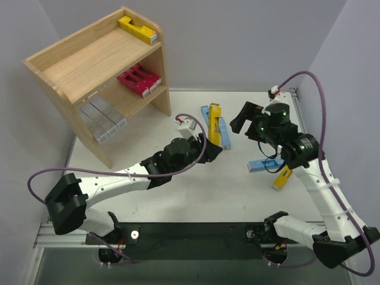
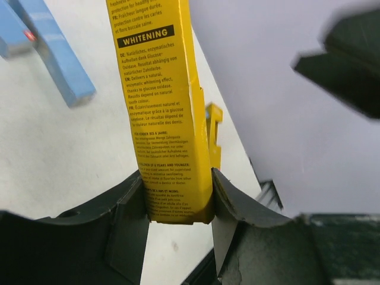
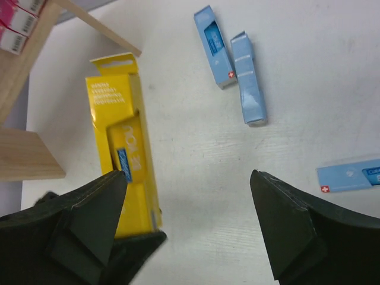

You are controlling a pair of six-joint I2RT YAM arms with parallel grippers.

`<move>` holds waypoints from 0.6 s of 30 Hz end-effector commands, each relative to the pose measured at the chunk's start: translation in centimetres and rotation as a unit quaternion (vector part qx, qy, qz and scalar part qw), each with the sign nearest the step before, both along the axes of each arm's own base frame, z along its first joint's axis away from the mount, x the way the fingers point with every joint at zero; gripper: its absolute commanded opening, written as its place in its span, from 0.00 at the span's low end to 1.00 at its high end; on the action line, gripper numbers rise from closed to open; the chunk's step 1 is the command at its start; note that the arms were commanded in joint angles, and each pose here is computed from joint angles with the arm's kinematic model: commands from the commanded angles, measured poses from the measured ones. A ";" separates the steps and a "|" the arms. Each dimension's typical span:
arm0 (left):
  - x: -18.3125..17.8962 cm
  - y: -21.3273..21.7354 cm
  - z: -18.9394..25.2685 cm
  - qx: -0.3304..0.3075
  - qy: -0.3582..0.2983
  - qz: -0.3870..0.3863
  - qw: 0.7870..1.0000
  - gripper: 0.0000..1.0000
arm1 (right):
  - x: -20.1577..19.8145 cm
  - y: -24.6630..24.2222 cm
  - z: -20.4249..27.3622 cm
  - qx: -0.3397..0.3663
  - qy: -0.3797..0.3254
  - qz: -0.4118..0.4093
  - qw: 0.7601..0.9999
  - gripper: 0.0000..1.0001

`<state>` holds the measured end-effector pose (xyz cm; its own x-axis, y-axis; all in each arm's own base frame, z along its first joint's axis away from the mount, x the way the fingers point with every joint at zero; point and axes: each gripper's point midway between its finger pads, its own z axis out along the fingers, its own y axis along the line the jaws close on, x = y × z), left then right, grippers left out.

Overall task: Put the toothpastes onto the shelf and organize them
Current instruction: Place the toothpaste on the shelf.

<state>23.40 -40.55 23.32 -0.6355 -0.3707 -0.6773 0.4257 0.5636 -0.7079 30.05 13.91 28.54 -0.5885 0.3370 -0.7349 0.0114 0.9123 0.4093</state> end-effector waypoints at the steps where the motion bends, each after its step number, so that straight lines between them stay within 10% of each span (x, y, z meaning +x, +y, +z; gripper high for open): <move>1: 4.0 3.7 10.0 -0.080 -0.043 0.086 0.992 0.27 | -2.4 -3.8 4.4 -0.025 -0.073 -0.038 0.996 0.89; 18: 13.2 16.2 25.8 -0.199 -0.030 0.296 0.934 0.28 | -7.1 -8.3 1.6 -0.072 -0.081 -0.075 0.991 0.90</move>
